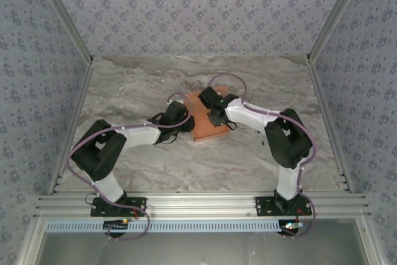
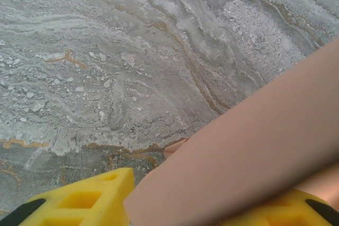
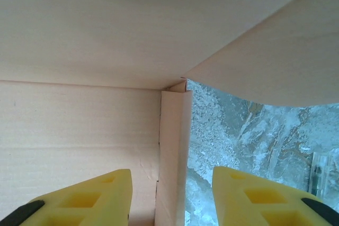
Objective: Fold the paper box
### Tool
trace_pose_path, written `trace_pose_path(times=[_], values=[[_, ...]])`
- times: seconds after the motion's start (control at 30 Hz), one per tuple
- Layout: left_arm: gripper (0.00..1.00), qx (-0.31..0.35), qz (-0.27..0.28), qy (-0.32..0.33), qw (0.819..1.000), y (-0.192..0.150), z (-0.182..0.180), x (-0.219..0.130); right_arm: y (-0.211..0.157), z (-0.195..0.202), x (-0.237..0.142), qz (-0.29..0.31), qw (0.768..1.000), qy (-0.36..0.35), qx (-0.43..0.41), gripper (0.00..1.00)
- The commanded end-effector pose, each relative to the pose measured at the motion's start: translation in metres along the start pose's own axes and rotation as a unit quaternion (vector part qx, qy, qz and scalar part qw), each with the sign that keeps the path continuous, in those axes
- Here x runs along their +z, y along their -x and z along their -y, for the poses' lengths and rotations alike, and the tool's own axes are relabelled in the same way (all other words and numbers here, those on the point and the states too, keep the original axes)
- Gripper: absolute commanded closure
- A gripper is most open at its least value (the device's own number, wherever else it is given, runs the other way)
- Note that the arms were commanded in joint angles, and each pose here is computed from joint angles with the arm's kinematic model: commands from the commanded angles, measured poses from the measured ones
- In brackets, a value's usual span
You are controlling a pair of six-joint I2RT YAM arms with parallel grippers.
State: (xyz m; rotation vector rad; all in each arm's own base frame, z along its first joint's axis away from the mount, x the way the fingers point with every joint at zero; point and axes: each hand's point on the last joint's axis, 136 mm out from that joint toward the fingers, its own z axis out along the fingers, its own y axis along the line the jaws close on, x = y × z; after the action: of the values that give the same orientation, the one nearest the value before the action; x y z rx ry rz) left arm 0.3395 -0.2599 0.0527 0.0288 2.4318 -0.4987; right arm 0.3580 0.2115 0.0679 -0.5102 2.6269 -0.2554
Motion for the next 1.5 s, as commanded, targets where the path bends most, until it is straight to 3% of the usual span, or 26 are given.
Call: trace_pose_path(times=[0.0, 0.23, 0.63, 0.87, 1.23, 1.47], values=[[0.56, 0.019, -0.04, 0.021, 0.999, -0.021, -0.008, -0.002, 0.002, 0.001, -0.004, 0.01, 0.999, 0.03, 0.023, 0.53], [0.56, 0.021, -0.041, 0.02, 0.999, -0.021, -0.007, -0.003, 0.001, 0.005, 0.016, 0.0, 0.999, 0.027, 0.023, 0.55], [0.56, 0.024, -0.039, 0.019, 0.999, -0.02, -0.005, -0.005, -0.009, 0.009, 0.034, -0.024, 0.999, -0.02, -0.011, 0.8], [0.55, 0.023, -0.033, 0.014, 0.999, -0.015, -0.002, -0.01, -0.028, 0.018, 0.041, -0.058, 0.994, -0.082, -0.037, 0.87], [0.39, 0.018, -0.016, -0.022, 0.999, -0.002, 0.014, -0.031, -0.042, 0.007, 0.016, -0.052, 0.996, -0.068, -0.005, 0.8], [0.29, 0.016, -0.014, -0.048, 0.999, -0.004, 0.018, -0.047, -0.038, -0.008, -0.006, -0.026, 0.998, -0.048, 0.02, 0.64]])
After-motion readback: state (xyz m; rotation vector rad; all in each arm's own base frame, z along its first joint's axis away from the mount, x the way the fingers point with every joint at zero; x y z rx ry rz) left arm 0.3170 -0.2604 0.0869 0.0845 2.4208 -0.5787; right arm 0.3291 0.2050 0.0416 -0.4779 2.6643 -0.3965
